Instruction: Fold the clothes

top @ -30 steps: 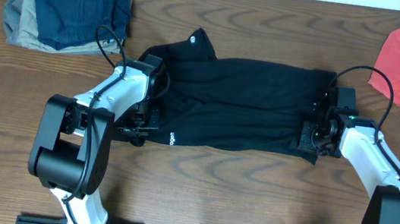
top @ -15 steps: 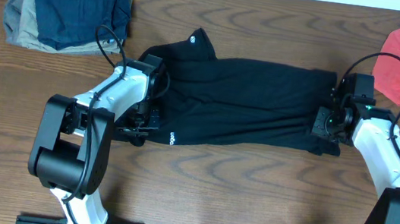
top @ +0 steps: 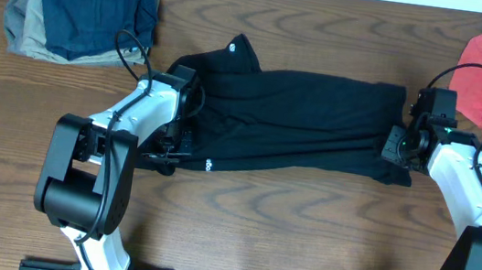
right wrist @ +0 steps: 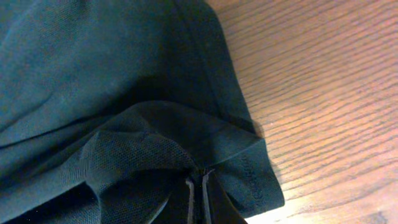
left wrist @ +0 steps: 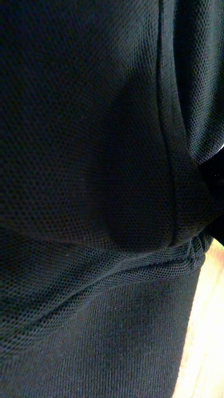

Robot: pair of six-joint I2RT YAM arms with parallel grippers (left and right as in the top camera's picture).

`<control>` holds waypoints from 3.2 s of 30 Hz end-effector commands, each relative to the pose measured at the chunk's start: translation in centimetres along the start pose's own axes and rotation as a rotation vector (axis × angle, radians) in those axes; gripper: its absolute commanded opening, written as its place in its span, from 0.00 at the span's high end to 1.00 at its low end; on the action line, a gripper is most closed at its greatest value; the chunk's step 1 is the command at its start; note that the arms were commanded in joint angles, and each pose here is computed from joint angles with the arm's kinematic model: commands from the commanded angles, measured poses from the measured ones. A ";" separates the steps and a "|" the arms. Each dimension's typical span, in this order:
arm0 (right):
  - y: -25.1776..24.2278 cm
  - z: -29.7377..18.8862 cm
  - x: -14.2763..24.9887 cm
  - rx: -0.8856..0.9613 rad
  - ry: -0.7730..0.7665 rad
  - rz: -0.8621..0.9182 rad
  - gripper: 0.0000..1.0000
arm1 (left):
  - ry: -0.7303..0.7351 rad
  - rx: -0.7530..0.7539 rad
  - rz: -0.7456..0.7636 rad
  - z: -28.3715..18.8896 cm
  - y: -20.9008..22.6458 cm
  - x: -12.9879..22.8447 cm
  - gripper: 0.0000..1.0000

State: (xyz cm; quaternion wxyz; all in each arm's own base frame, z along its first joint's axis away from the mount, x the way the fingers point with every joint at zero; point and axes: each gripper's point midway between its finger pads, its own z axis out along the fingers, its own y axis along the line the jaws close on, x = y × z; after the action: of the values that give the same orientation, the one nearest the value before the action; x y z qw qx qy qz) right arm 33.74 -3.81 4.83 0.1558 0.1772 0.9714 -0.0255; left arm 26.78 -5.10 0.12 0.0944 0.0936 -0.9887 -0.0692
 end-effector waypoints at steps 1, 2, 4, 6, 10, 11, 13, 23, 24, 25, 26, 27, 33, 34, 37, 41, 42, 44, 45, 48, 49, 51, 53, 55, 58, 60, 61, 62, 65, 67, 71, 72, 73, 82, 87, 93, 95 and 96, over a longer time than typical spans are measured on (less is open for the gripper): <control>-1.6 -0.5 -1.4 0.070 -0.051 0.077 0.98 | -0.001 -0.031 -0.001 0.3 0.7 -0.1 0.93; -1.7 -0.4 -1.5 0.075 -0.058 0.082 0.98 | -0.001 -0.031 -0.001 0.3 0.7 -0.1 0.94; -1.6 -0.4 -1.5 0.074 -0.062 0.084 0.96 | -0.001 -0.032 0.000 0.3 0.7 -0.1 0.93; -1.7 -0.4 -1.5 0.074 -0.061 0.084 0.84 | -0.003 -0.031 0.000 0.2 0.7 -0.1 0.93; -1.7 -0.4 -1.4 0.076 -0.057 0.072 0.76 | -0.013 -0.026 -0.001 -0.8 0.8 -0.2 0.94; -1.7 -0.4 -1.4 0.076 -0.055 0.063 0.64 | -0.020 -0.023 -0.002 -1.3 0.8 -0.2 0.93; -1.8 -0.6 -1.2 0.081 -0.041 0.057 0.53 | -0.044 -0.013 -0.004 -2.4 0.8 -0.4 0.94; 6.0 -3.4 2.1 -0.371 0.154 -0.131 0.54 | -0.168 0.173 -0.005 -7.9 -0.9 0.1 0.93; 7.0 -3.8 2.7 -0.426 0.172 -0.142 0.57 | -0.166 0.195 0.000 -8.0 -1.3 0.2 0.93; 7.8 -4.0 3.2 -0.457 0.186 -0.153 0.59 | -0.169 0.207 0.007 -8.1 -1.7 0.2 0.93; 8.3 -4.0 3.6 -0.462 0.193 -0.169 0.61 | -0.172 0.208 0.015 -8.0 -2.0 0.2 0.93; 8.7 -4.0 3.9 -0.459 0.197 -0.187 0.61 | -0.173 0.206 0.025 -7.9 -2.2 0.3 0.93; 8.6 -3.0 5.2 -0.318 0.207 -0.196 0.43 | -0.171 0.106 0.000 -7.3 -0.9 0.8 0.72; 8.8 -3.0 5.4 -0.315 0.210 -0.201 0.37 | -0.167 0.083 -0.005 -7.3 -0.4 1.0 0.66; 9.1 -3.0 5.9 -0.316 0.218 -0.217 0.26 | -0.159 -0.003 -0.007 -7.1 1.2 1.4 0.49; 9.1 -3.0 6.1 -0.315 0.222 -0.219 0.16 | -0.144 -0.083 -0.007 -7.1 2.8 2.0 0.24; 9.1 -3.0 6.1 -0.315 0.224 -0.219 0.16 | -0.141 -0.092 -0.008 -7.1 3.0 2.0 0.22; 9.1 -3.0 6.2 -0.313 0.229 -0.207 0.16 | -0.141 -0.087 -0.030 -7.1 3.2 1.9 0.22; 9.1 -3.0 6.2 -0.313 0.230 -0.200 0.18 | -0.151 -0.076 -0.047 -7.1 3.1 1.6 0.22; 9.3 -3.0 6.0 -0.319 0.222 -0.200 0.45 | -0.181 0.028 -0.041 -7.2 1.2 0.5 0.50; 9.3 -3.0 5.9 -0.319 0.219 -0.190 0.66 | -0.185 0.088 -0.015 -7.3 -0.1 0.3 0.67; 9.5 -2.8 5.7 -0.322 0.210 -0.163 0.98 | -0.197 0.219 0.071 -7.7 -3.0 -0.1 0.94; 9.9 -2.7 5.7 -0.328 0.199 -0.171 0.98 | -0.221 0.297 0.124 -8.1 -5.2 -0.5 0.94; 10.5 -2.4 5.9 -0.335 0.192 -0.184 0.99 | -0.245 0.319 0.149 -8.1 -6.6 -1.0 0.94; 11.4 -1.7 6.6 -0.338 0.198 -0.196 0.98 | -0.249 0.318 0.168 -7.2 -7.9 -1.5 0.94; 11.7 -1.2 7.0 -0.325 0.206 -0.210 0.98 | -0.235 0.312 0.164 -6.5 -8.0 -1.7 0.94; 11.5 -0.8 7.2 -0.300 0.210 -0.200 0.98 | -0.224 0.307 0.159 -6.0 -8.0 -1.8 0.94; 11.2 -0.2 7.3 -0.263 0.214 -0.187 0.98 | -0.214 0.303 0.153 -5.6 -7.9 -2.0 0.94; 10.1 1.2 7.4 -0.181 0.223 -0.160 0.99 | -0.183 0.286 0.130 -4.4 -7.3 -2.4 0.94; 9.8 2.1 7.7 -0.162 0.238 -0.157 0.98 | -0.158 0.273 0.115 -3.4 -6.8 -2.6 0.94; 9.0 3.6 8.1 -0.123 0.271 -0.146 0.99 | -0.120 0.201 0.082 -1.4 -5.3 -3.0 0.94; 8.6 3.9 8.2 -0.100 0.273 -0.136 0.98 | -0.109 0.187 0.070 -1.0 -4.8 -3.1 0.94; 8.1 4.2 8.2 -0.076 0.276 -0.131 0.99 | -0.098 0.171 0.053 -0.7 -4.2 -3.1 0.94; 4.1 4.0 9.2 0.136 0.307 -0.058 0.99 | -0.035 0.085 -0.083 1.0 0.2 -2.7 0.94; 3.4 3.5 10.2 0.168 0.349 -0.025 0.99 | 0.064 0.047 -0.183 3.4 1.7 0.4 0.94; 2.6 2.8 11.3 0.199 0.401 -0.033 0.99 | 0.175 0.000 -0.230 5.7 2.9 4.7 0.94; 2.3 2.4 11.5 0.213 0.410 -0.035 0.99 | 0.213 0.009 -0.233 5.5 2.9 5.9 0.94; 2.1 2.1 11.6 0.218 0.413 -0.037 0.99 | 0.226 0.020 -0.234 5.2 2.8 6.3 0.94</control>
State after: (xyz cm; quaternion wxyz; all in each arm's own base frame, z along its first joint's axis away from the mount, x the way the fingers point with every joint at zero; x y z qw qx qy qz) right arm 26.01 3.54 -0.31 -0.0515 0.1655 0.9834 -0.0544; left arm 25.38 -4.60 -0.78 0.0934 0.1953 -0.9762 -0.0103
